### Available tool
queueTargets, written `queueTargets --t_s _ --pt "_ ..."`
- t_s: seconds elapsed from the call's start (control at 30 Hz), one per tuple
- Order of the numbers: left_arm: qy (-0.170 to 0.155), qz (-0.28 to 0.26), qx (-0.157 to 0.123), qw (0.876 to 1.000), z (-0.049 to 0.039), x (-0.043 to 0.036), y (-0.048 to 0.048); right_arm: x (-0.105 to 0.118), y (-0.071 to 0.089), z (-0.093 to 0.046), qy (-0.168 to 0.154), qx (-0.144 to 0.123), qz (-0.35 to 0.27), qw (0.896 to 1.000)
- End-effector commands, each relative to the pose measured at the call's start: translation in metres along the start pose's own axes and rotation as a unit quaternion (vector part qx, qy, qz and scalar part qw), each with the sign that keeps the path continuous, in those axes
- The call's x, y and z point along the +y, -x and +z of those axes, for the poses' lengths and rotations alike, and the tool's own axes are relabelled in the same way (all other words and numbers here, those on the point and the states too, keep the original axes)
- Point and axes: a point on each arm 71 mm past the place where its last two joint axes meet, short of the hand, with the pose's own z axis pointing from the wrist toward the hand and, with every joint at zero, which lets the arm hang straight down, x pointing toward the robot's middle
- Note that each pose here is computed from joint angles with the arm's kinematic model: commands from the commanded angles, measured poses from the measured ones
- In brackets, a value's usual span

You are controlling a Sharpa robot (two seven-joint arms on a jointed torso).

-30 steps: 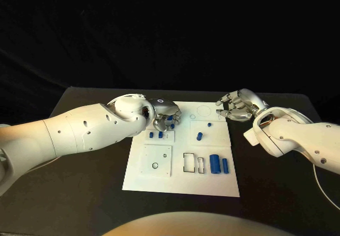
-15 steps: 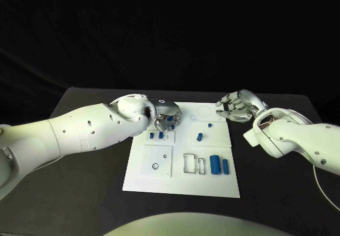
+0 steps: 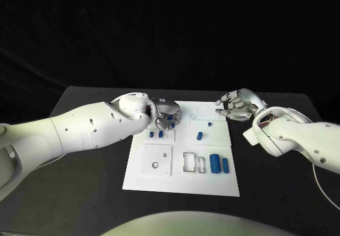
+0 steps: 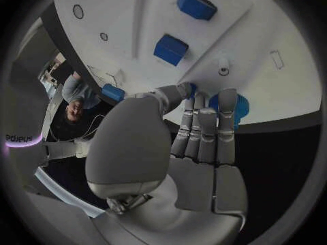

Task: Assemble the parts on the task board

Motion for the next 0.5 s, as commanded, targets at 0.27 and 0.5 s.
queueTargets --t_s 0.27,0.5 --pt "-0.006 0.001 0.017 1.000 0.0008 -0.0016 -0.0031 0.0013 -0.0013 0.0000 0.005 0.003 -0.003 1.000" --pt "-0.007 0.000 0.005 1.000 0.0010 -0.0008 -0.0030 0.0013 -0.0012 -0.0001 0.005 0.003 -0.003 1.000"
